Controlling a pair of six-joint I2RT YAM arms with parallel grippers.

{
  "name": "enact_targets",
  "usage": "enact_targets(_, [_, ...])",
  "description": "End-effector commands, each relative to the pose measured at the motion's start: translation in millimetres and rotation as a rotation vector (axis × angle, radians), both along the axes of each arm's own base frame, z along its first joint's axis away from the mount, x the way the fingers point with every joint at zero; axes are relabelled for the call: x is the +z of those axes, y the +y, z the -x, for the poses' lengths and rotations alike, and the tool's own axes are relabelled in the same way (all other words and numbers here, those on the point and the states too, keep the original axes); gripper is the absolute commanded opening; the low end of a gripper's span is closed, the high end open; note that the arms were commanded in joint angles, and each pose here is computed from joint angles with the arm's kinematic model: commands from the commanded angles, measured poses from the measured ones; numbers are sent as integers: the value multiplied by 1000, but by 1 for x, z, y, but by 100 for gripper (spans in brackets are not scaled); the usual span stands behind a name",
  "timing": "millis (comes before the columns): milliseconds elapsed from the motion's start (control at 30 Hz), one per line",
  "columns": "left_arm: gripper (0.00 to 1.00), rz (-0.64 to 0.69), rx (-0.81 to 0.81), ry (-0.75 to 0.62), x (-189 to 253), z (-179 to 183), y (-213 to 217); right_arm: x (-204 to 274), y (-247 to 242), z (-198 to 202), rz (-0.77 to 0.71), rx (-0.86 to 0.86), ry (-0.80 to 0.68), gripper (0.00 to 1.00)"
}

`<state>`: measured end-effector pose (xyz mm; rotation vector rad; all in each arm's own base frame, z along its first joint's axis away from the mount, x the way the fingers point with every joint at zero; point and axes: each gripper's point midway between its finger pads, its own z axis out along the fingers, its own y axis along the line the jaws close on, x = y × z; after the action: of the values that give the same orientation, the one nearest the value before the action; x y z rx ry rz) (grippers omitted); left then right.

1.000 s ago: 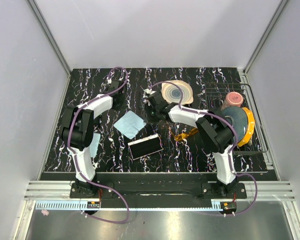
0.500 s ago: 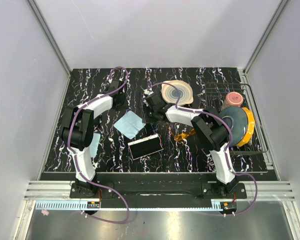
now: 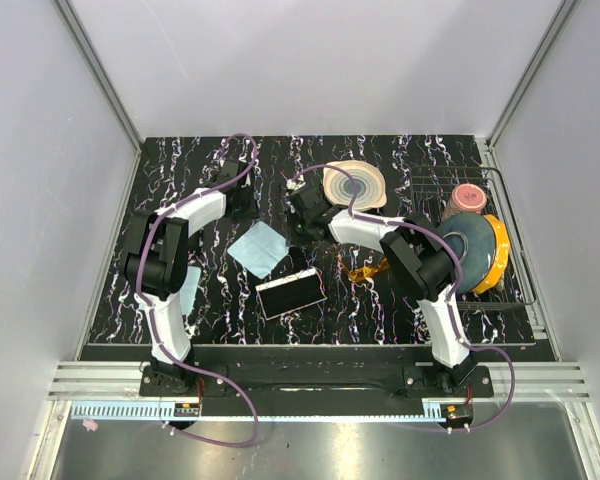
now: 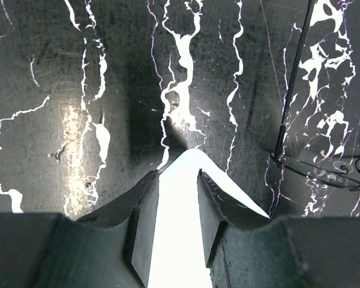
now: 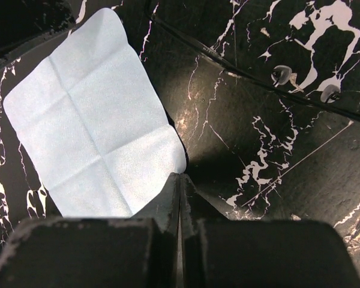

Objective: Organize the sunglasses
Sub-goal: Pick up the corner of the glasses cleaning cloth from the center of the board.

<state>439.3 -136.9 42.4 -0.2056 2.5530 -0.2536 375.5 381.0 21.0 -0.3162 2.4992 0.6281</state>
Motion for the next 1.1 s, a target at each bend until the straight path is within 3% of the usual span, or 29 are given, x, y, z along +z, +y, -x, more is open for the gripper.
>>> enact_targets(0, [37,56,9,8,2,-10,-11,5,6,-3,19,23,-22,0])
enact_targets(133, [40,87,41,27,-5,-8,-18,4,6,-1,16,26,-17,0])
enact_targets(600, [41,7,-21,-11,-16,-12,-27,1,7,2,6,26,1,0])
enact_targets(1067, [6,-70,4,2,-21,-13,-16,5,7,2,7,41,-12,0])
